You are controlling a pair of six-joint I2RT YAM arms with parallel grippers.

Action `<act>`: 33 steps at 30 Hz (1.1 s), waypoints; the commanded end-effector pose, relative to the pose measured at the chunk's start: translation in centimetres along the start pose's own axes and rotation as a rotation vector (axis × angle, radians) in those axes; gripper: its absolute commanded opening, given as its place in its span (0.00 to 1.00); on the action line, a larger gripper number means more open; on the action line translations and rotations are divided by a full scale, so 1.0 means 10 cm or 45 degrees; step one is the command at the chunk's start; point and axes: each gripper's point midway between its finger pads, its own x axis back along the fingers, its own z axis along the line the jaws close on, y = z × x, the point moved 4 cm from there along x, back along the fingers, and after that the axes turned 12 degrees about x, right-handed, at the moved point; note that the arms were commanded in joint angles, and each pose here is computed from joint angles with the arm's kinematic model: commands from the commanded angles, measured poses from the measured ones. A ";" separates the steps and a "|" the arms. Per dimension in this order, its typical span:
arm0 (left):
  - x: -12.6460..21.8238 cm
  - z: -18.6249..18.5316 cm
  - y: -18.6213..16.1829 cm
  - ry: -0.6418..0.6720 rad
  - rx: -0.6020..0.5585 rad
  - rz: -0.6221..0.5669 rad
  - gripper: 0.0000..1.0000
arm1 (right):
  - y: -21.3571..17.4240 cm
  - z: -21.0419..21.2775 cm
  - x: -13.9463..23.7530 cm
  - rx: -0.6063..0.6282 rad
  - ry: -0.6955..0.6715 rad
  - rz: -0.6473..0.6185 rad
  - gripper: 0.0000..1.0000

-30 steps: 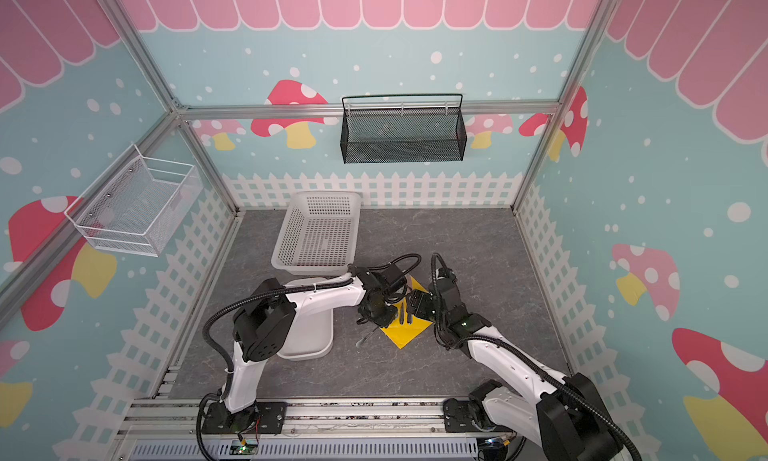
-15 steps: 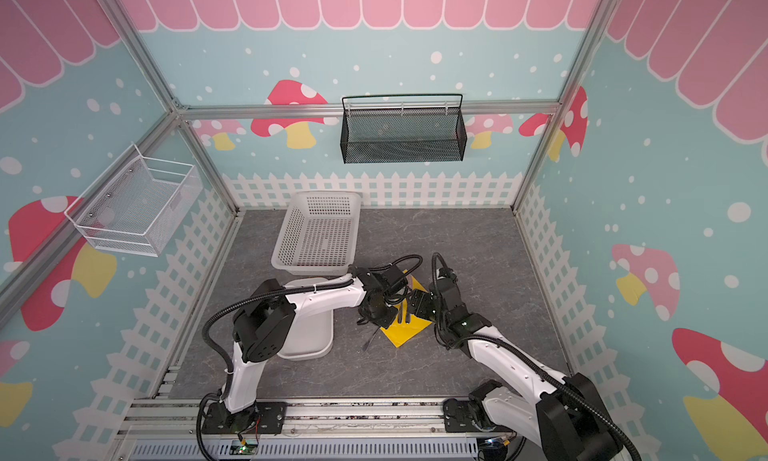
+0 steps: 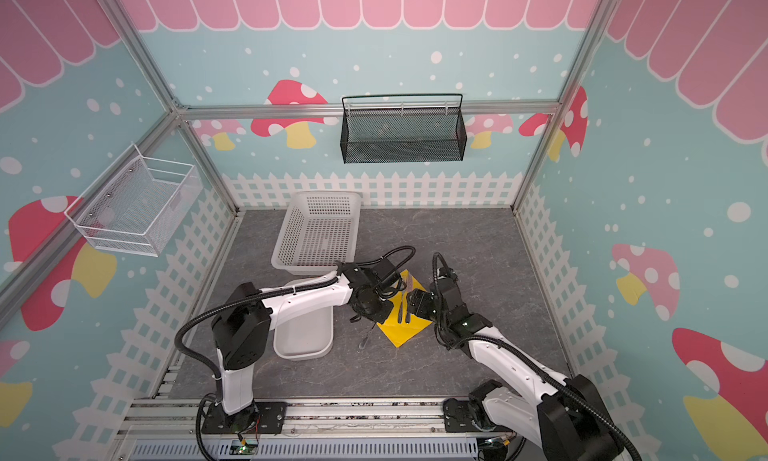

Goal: Place the utensils on the paper napkin and roll it up

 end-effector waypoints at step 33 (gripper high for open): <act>1.42 -0.21 0.49 -1.113 0.362 -0.373 0.03 | 0.35 1.00 0.51 0.086 1.504 -0.092 0.42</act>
